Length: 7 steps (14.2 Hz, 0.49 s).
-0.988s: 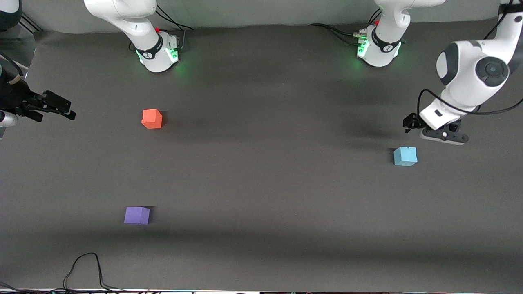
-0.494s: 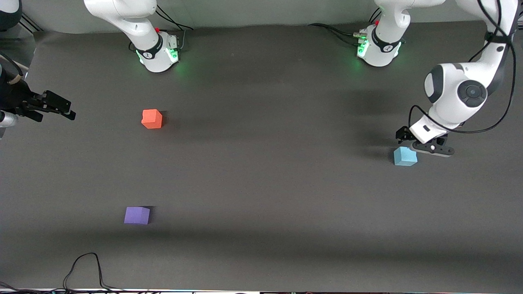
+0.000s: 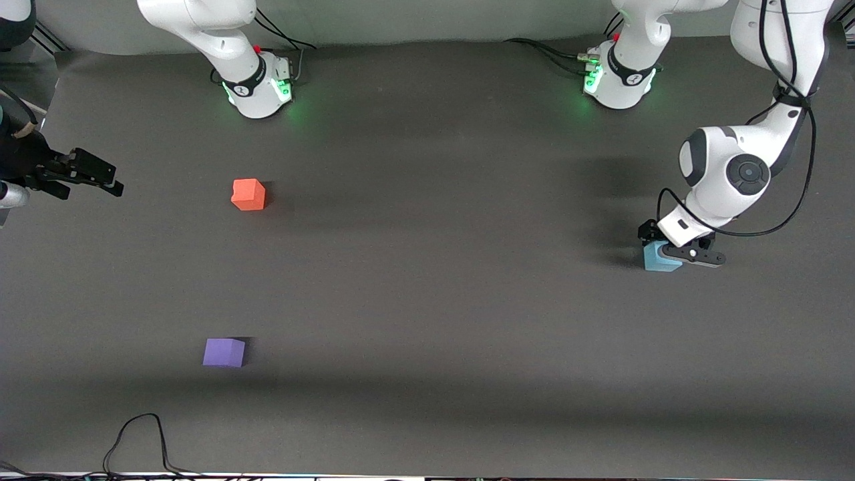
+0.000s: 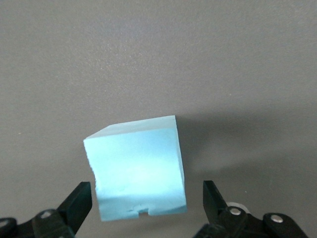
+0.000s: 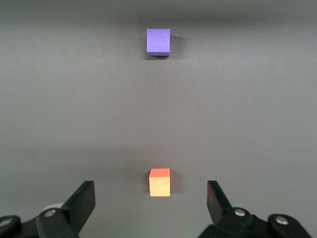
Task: Place blue block between orange and purple blocks
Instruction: 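Close the left gripper on the light-blue cube and lift it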
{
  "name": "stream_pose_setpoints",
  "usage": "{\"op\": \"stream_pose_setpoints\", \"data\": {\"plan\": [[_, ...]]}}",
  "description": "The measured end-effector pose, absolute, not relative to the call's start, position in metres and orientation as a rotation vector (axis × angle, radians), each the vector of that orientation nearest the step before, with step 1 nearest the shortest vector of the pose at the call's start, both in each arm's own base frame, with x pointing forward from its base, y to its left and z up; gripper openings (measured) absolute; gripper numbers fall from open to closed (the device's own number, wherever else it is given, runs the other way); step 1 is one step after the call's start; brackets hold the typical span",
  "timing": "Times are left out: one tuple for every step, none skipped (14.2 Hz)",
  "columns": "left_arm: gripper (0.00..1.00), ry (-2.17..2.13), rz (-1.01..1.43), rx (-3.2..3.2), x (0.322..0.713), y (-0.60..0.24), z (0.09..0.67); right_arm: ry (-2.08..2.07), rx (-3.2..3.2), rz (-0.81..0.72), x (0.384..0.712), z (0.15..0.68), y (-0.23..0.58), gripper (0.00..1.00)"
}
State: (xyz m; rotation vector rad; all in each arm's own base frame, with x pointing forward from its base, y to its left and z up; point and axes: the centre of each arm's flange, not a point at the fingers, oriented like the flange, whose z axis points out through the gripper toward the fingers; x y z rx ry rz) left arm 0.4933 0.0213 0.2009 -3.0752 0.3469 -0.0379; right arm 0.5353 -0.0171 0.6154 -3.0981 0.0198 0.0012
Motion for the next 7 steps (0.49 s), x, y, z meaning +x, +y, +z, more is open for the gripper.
{"op": "stream_pose_setpoints", "data": {"plan": [[0.98,0.348,-0.036,-3.075,0.494,0.021,0.199,0.020,-3.098,0.001,0.535,0.615,-0.017,1.00],[0.97,0.348,-0.035,-3.075,0.495,0.021,0.199,0.020,-3.098,0.001,0.535,0.615,-0.017,1.00],[0.86,0.348,-0.036,-3.075,0.495,0.021,0.199,0.020,-3.098,0.001,0.535,0.615,-0.017,1.00],[0.74,0.347,-0.038,-3.075,0.495,0.021,0.199,0.020,-3.098,0.001,0.535,0.615,-0.017,1.00],[0.62,0.347,-0.043,-3.074,0.497,0.022,0.200,0.021,-3.098,0.001,0.535,0.615,-0.018,1.00],[0.59,0.347,-0.055,-3.073,0.500,0.022,0.203,0.022,-3.098,0.001,0.535,0.615,-0.018,1.00],[0.59,0.346,-0.065,-3.071,0.504,0.022,0.206,0.022,-3.098,0.001,0.535,0.615,-0.018,1.00]]}}
